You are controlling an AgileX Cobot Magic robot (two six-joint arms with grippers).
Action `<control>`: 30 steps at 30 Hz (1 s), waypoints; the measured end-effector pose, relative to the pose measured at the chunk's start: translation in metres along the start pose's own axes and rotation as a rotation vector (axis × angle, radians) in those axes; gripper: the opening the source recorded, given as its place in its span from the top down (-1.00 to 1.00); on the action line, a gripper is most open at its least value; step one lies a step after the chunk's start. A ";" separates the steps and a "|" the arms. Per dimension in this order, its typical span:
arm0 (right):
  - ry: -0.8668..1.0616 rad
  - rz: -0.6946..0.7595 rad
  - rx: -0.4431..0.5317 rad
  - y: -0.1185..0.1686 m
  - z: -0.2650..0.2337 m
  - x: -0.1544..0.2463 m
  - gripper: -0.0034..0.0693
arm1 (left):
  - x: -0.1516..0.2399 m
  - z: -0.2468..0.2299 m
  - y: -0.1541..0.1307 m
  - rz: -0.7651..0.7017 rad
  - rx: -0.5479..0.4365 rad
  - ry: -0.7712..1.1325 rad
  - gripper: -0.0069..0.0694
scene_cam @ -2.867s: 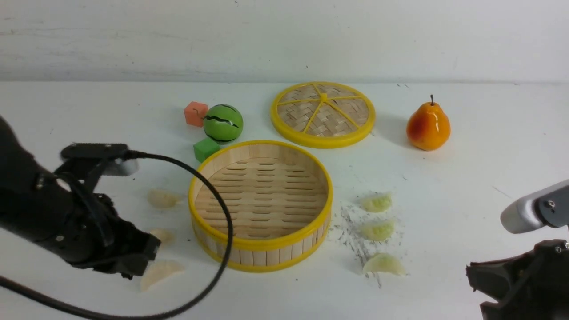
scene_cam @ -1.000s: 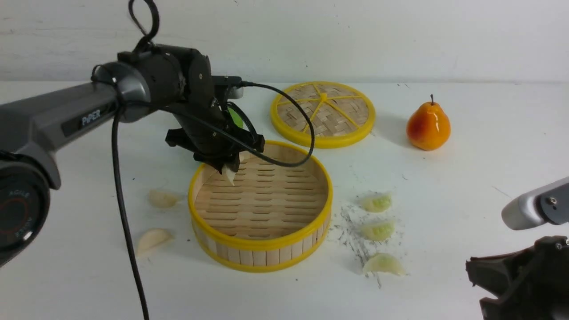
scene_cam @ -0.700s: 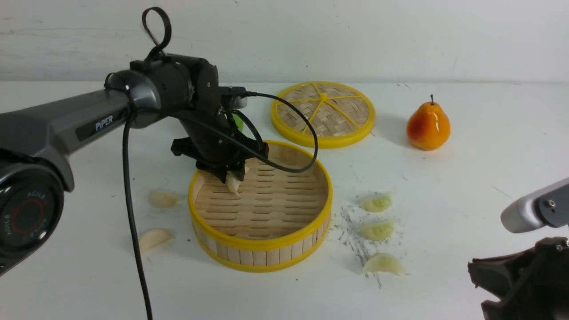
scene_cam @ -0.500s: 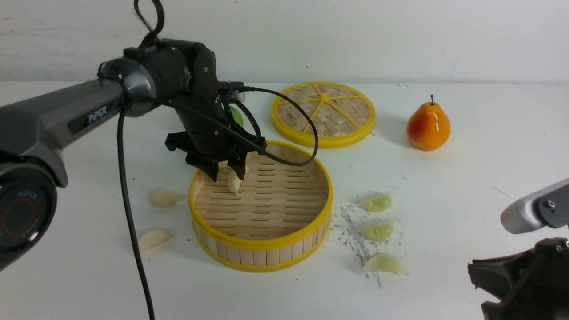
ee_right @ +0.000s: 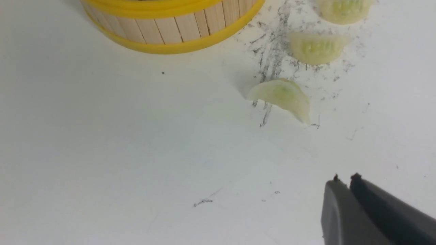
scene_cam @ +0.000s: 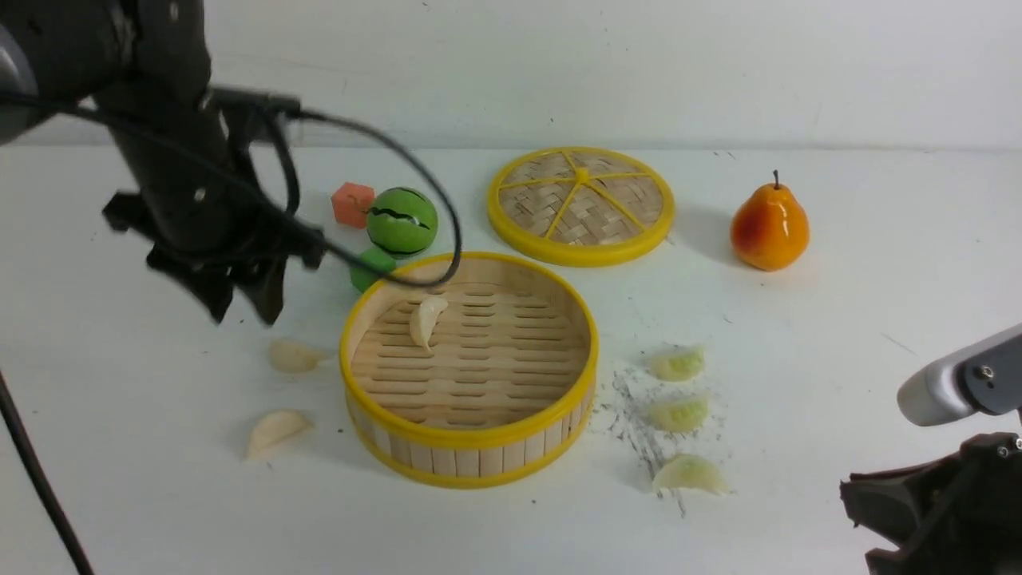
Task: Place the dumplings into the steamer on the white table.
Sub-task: 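Reach for and grasp a dumpling on the table with the left gripper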
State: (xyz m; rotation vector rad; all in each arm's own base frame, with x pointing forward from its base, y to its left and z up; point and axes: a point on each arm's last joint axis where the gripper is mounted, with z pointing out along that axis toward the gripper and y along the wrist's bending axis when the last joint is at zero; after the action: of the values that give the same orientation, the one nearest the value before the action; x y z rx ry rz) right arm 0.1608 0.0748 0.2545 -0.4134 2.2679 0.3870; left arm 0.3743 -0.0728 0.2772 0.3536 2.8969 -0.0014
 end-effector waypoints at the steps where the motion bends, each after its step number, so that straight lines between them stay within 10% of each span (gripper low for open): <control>1: 0.001 0.000 0.000 0.000 0.000 0.000 0.79 | 0.005 0.009 0.001 0.024 0.001 0.011 -0.07; 14: 0.004 -0.001 -0.001 0.000 0.000 0.000 0.75 | 0.029 0.091 -0.003 0.314 0.004 -0.034 0.00; 30: 0.002 -0.001 0.000 0.000 0.000 0.000 0.71 | 0.026 0.101 -0.001 0.110 -0.013 -0.045 0.26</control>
State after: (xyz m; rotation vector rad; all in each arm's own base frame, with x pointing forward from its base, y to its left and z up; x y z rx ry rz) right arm 0.1607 0.0748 0.2544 -0.4147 2.2691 0.3865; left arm 0.3716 -0.0709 0.1734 0.5031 2.8283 0.0273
